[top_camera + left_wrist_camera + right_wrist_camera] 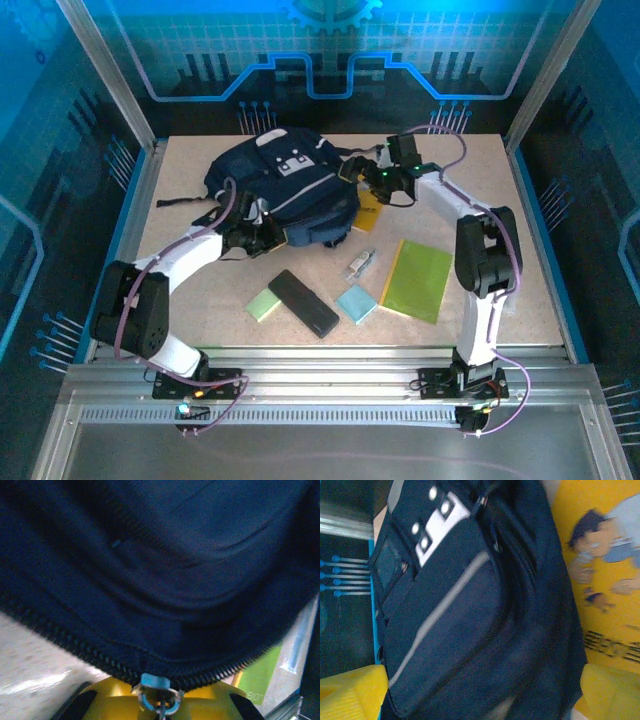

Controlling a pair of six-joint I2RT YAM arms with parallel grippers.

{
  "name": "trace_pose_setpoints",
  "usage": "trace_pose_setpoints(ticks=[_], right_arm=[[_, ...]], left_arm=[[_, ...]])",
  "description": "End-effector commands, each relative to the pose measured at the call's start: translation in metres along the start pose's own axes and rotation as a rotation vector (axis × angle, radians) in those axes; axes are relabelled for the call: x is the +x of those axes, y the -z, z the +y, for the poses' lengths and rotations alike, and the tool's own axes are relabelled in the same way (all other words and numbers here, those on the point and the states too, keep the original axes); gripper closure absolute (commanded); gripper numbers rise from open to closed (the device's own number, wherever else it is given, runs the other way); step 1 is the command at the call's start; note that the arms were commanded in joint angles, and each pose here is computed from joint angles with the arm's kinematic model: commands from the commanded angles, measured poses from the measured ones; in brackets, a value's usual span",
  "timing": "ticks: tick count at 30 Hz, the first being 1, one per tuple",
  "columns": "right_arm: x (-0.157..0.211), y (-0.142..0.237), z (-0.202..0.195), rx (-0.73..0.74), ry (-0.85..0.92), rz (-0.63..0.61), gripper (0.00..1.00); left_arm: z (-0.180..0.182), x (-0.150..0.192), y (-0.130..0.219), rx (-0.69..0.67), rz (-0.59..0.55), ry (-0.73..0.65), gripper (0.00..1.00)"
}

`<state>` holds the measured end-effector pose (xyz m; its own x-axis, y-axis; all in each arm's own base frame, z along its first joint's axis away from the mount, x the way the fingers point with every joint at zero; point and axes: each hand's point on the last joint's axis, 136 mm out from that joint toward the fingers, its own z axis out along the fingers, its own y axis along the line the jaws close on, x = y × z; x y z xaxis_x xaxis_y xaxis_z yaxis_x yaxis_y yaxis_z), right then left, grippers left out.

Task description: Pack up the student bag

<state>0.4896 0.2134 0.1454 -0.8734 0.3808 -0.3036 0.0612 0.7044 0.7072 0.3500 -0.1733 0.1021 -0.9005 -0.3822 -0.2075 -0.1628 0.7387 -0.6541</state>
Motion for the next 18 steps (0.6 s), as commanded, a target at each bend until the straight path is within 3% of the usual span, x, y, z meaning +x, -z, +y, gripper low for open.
trace_pose_setpoints(ticks=[1,9,13,18], right_arm=[[0.012,0.034,0.004,0.007,-0.038,-0.028,0.0],[0.071,0.044,-0.009,-0.099,-0.289,0.013,0.0],[0.091,0.025,0.001,-0.141,-0.379,0.019,0.0],[0.086,-0.012,0.011,-0.219,-0.442,-0.017,0.03]], left_arm=[[-0.048,-0.031,-0.009,0.12,-0.097,-0.006,1.0],[-0.111,-0.038,-0.029,0.237,-0.106,-0.062,1.0],[-0.128,-0.02,-0.033,0.27,-0.081,-0.077,1.0],[-0.126,0.003,-0.032,0.275,-0.041,-0.07,1.0]])
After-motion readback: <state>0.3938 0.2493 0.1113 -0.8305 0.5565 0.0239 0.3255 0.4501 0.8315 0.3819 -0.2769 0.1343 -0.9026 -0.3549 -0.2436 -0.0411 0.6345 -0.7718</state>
